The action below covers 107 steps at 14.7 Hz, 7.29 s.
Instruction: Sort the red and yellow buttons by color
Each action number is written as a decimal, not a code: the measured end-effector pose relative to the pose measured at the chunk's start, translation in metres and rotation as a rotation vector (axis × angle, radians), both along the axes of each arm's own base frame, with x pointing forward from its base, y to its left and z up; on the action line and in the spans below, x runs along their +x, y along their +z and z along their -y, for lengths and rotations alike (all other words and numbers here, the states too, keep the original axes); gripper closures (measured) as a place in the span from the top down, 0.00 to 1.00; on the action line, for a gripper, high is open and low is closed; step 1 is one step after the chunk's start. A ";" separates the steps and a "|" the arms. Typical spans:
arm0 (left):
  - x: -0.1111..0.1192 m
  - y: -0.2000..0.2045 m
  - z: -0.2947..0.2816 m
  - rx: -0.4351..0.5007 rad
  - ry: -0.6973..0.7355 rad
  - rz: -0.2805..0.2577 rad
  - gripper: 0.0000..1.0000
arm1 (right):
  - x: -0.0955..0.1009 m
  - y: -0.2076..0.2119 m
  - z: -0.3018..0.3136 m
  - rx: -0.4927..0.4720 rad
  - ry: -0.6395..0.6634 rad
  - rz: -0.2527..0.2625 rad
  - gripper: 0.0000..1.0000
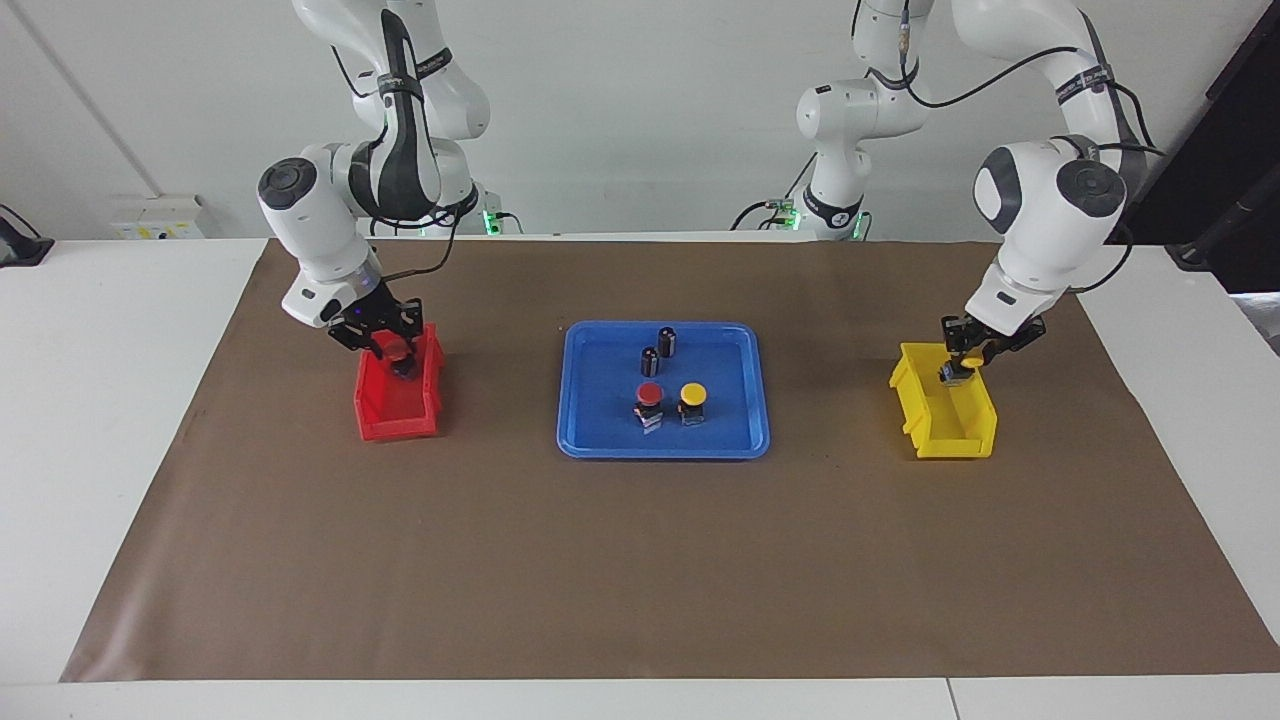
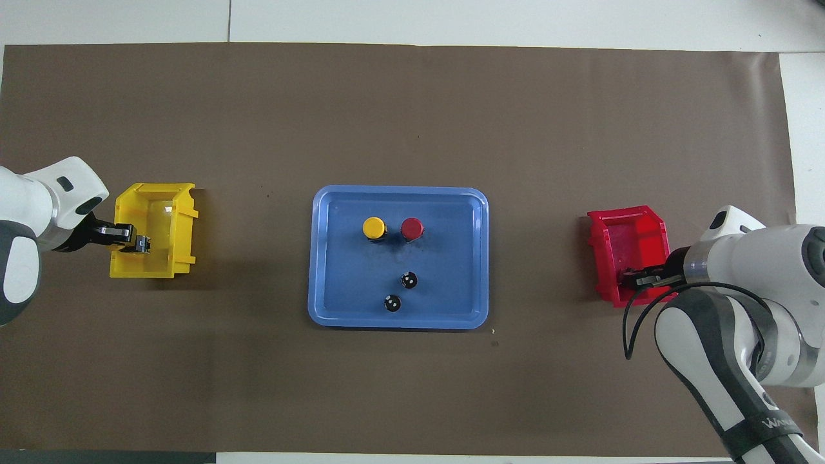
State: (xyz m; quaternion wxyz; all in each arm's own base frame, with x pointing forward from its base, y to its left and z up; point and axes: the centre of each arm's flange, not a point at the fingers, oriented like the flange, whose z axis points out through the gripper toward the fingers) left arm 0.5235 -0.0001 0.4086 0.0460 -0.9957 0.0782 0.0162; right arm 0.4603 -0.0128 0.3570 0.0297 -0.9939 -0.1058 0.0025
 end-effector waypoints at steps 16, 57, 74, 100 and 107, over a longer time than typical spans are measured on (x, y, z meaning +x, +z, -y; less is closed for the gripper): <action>-0.014 -0.048 0.011 -0.011 0.025 0.032 0.41 | 0.086 0.130 -0.176 0.043 -0.140 0.022 0.68; -0.009 0.191 0.022 -0.118 0.030 -0.030 1.00 | 0.079 -0.007 -0.402 -0.019 -0.168 0.104 0.43; -0.057 0.000 0.392 -0.131 0.213 0.069 0.93 | 0.093 0.102 -0.073 -0.198 -0.035 -0.003 0.43; -0.007 0.036 0.380 -0.090 0.373 0.066 0.41 | 0.052 -0.012 -0.030 -0.121 -0.003 0.098 0.55; 0.047 0.122 0.179 -0.126 0.288 0.020 0.41 | 0.056 -0.003 -0.030 -0.124 -0.003 0.088 0.61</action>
